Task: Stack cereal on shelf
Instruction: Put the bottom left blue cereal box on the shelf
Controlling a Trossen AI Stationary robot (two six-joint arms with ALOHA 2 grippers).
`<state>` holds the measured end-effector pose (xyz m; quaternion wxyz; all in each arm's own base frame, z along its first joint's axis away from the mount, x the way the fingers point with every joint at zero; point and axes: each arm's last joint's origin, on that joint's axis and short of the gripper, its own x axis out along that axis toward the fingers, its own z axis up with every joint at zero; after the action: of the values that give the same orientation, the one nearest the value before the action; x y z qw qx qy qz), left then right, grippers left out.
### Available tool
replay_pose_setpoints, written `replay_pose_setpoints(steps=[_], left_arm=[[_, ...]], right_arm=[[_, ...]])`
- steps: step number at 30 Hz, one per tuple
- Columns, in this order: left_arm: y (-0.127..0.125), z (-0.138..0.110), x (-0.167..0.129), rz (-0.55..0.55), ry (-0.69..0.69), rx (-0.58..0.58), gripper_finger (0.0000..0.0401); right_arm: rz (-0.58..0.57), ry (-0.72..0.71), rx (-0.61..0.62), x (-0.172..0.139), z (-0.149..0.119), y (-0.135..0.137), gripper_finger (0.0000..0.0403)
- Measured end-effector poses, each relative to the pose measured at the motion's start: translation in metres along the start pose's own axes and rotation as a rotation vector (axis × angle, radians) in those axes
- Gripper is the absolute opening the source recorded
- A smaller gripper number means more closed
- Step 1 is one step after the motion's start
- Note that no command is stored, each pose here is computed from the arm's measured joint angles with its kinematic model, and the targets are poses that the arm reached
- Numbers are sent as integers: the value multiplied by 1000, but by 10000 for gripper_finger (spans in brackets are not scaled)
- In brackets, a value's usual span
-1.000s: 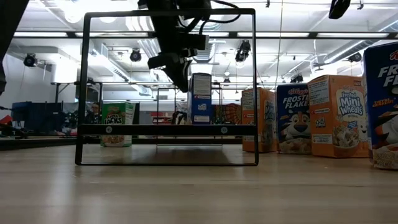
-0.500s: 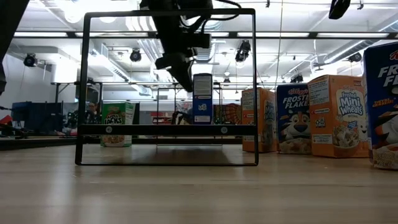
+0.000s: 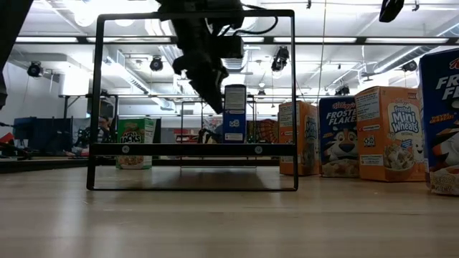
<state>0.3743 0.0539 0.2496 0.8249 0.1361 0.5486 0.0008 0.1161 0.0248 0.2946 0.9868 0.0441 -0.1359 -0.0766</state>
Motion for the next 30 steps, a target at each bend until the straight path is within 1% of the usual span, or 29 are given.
replay_pose_setpoints(steps=[5,10,14,18,25,30], left_arm=[[3,5,0,21,-54,-5,0],[3,2,1,21,-18,-3,0],[4,-4,6,83,20,16,0],[7,-5,16,108,-25,14,0],[11,1,16,144,-94,16,0],[12,0,17,145,-89,16,0]], right_arm=[[0,0,0,0,0,0,12],[0,0,-1,0,0,0,12],[0,0,-2,0,0,0,12],[0,0,-3,0,0,0,12],[0,0,-2,0,0,0,12],[0,0,0,0,0,0,12]])
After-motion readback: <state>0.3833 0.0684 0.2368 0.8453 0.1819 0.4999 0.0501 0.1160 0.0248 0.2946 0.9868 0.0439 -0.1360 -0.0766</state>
